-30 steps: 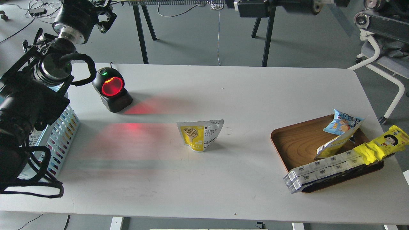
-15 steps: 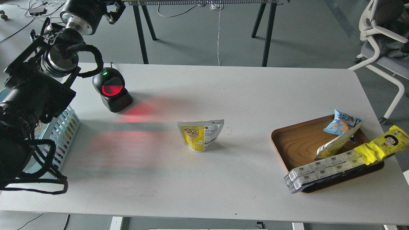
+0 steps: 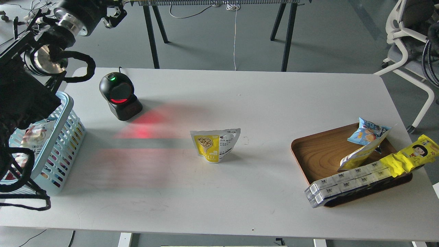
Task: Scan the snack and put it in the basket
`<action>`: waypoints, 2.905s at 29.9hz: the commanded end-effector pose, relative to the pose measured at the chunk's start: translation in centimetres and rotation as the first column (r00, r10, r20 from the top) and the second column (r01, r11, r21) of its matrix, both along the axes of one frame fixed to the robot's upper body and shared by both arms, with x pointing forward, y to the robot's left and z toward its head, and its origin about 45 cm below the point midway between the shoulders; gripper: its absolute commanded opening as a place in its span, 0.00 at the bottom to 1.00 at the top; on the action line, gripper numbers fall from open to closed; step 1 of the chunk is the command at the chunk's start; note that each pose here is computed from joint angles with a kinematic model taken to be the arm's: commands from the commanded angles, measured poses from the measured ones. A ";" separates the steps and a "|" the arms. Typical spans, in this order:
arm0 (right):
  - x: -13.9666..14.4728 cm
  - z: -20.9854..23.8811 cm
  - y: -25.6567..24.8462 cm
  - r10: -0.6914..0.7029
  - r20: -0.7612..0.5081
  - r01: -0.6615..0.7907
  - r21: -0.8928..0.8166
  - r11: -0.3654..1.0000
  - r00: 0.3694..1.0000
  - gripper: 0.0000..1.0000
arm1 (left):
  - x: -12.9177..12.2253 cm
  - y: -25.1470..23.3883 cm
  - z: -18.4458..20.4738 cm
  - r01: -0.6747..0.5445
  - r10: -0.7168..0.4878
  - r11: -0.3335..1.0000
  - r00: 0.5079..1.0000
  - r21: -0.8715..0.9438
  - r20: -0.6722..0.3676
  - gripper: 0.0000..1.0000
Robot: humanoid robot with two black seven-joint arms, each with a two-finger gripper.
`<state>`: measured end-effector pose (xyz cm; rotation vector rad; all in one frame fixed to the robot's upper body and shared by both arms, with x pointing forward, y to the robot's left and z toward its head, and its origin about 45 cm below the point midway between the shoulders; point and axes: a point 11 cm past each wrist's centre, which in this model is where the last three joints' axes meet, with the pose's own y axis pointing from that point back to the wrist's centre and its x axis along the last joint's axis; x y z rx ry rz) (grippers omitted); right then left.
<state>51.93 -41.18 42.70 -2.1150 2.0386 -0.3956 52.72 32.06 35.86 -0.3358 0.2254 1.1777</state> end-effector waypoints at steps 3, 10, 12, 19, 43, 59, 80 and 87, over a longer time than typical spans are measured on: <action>-0.5 -3.2 -0.5 0.005 0.016 -0.009 0.244 0.970 1.000 0.99 | -0.6 -1.7 4.3 0.088 -0.108 0.976 0.990 0.200 0.091 1.00; -1.4 -7.4 -0.2 0.066 0.029 -0.072 0.432 0.899 0.997 0.99 | -1.6 -5.1 8.6 0.144 -0.257 0.861 0.951 0.488 0.172 1.00; -1.7 -8.1 -0.1 0.086 0.034 -0.092 0.455 0.886 0.996 0.99 | -2.2 -7.1 10.6 0.152 -0.322 0.806 0.923 0.572 0.209 1.00; -2.3 -8.1 -0.6 0.115 0.089 -0.144 0.517 0.844 0.989 0.99 | -6.7 -13.5 13.0 0.140 -0.572 0.547 0.782 0.825 0.247 0.98; -2.7 -12.2 0.6 0.129 0.041 -0.123 0.662 0.739 0.991 0.99 | -16.7 -24.5 -1.2 -0.527 -0.905 -0.411 0.332 0.744 -0.265 0.95; -3.4 -18.5 5.9 0.205 -0.034 -0.113 0.741 0.662 0.978 0.99 | -17.9 -24.6 -7.8 -0.480 -0.872 -0.488 0.292 0.729 -0.392 0.95; -3.4 -18.1 5.2 0.188 -0.023 -0.110 0.738 0.666 0.982 0.99 | -18.3 -21.6 -11.2 -0.432 -0.813 -0.582 0.292 0.689 -0.504 0.35; -3.3 -17.6 4.9 0.176 -0.007 -0.112 0.747 0.655 0.984 0.99 | -18.1 -21.4 -11.1 -0.433 -0.810 -0.586 0.299 0.685 -0.504 0.17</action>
